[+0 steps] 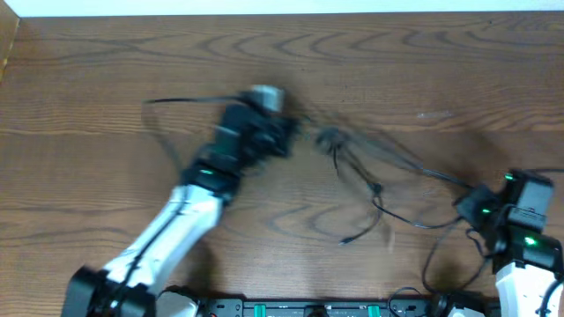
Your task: Untangle cables
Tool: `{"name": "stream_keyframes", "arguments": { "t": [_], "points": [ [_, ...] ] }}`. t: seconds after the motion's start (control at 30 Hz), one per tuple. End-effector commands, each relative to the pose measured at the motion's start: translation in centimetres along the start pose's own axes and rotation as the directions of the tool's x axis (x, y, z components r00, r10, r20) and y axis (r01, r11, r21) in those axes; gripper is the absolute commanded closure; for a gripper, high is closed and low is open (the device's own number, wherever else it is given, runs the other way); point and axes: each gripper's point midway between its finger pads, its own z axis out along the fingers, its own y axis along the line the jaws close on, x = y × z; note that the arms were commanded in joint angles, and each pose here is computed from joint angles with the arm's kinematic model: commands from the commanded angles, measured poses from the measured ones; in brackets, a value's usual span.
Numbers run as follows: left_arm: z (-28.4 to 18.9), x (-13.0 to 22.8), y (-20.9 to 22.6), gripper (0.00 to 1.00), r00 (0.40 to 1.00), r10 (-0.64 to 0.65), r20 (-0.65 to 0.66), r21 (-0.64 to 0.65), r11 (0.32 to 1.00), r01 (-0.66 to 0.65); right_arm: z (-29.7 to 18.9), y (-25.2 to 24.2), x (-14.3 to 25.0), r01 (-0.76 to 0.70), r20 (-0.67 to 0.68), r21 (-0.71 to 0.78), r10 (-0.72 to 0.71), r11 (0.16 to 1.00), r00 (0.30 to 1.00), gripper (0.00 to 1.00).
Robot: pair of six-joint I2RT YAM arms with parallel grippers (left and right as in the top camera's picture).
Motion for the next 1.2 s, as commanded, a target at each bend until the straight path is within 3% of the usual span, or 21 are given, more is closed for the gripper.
{"name": "stream_keyframes", "arguments": {
  "t": [0.0,0.13,0.23,0.3,0.37,0.43,0.53,0.6,0.67,0.8,1.0,1.17],
  "points": [
    [-8.1,-10.4,9.6,0.92,0.926,0.056,0.372,-0.365,0.927,0.090,-1.5,-7.7,-4.0,-0.212,0.248,0.316,0.135,0.925,0.959,0.99],
    [-13.4,-13.6,11.0,0.92,0.866,0.078,0.495,-0.390,0.910,0.141,-1.5,-7.6,-4.1,-0.219,0.249,0.304,0.145,0.927,0.958,0.97],
    [-15.0,-14.4,10.1,0.92,0.853,0.081,0.516,-0.352,0.927,0.125,-1.1,-6.4,-4.0,-0.182,0.213,0.248,0.129,0.952,0.968,0.97],
    [-14.8,-14.0,9.5,0.92,0.864,0.072,0.498,-0.322,0.941,0.107,-0.4,-3.3,-3.7,-0.045,0.140,0.104,0.030,0.994,0.990,0.99],
    [-14.1,-13.1,8.8,0.91,0.888,0.052,0.457,-0.283,0.955,0.090,-0.5,1.7,-2.9,0.182,0.092,-0.156,-0.169,0.971,0.981,0.99],
    [-13.1,-12.0,8.2,0.79,0.915,0.027,0.403,-0.242,0.967,0.078,-2.4,7.3,-1.1,0.378,0.132,-0.465,-0.360,0.801,0.924,0.99],
    [-11.8,-10.2,7.1,0.54,0.947,-0.005,0.322,-0.170,0.983,0.063,-8.3,13.3,1.0,0.478,0.290,-0.784,-0.447,0.396,0.846,0.99],
    [-11.1,-9.5,5.9,0.41,0.960,-0.013,0.280,-0.106,0.993,0.045,-12.7,15.4,1.6,0.492,0.394,-0.862,-0.444,0.125,0.804,0.99],
    [-10.7,-8.8,4.6,0.28,0.970,-0.015,0.241,-0.038,0.999,0.025,-15.6,16.3,1.6,0.476,0.433,-0.880,-0.440,-0.015,0.787,0.99],
    [-10.0,-7.5,1.9,0.18,0.985,-0.005,0.175,0.084,0.996,-0.010,-19.1,17.5,1.3,0.475,0.472,-0.873,-0.446,-0.114,0.760,0.99],
    [-8.7,-5.5,-2.2,0.03,0.990,0.085,0.117,0.184,0.977,-0.106,-22.5,18.7,1.5,0.478,0.501,-0.862,-0.441,-0.172,0.745,0.99],
    [-7.6,-4.1,-4.7,0.02,0.984,0.146,0.103,0.201,0.966,-0.165,-23.3,19.0,1.5,0.477,0.505,-0.860,-0.430,-0.180,0.749,0.99]
  ]
}}
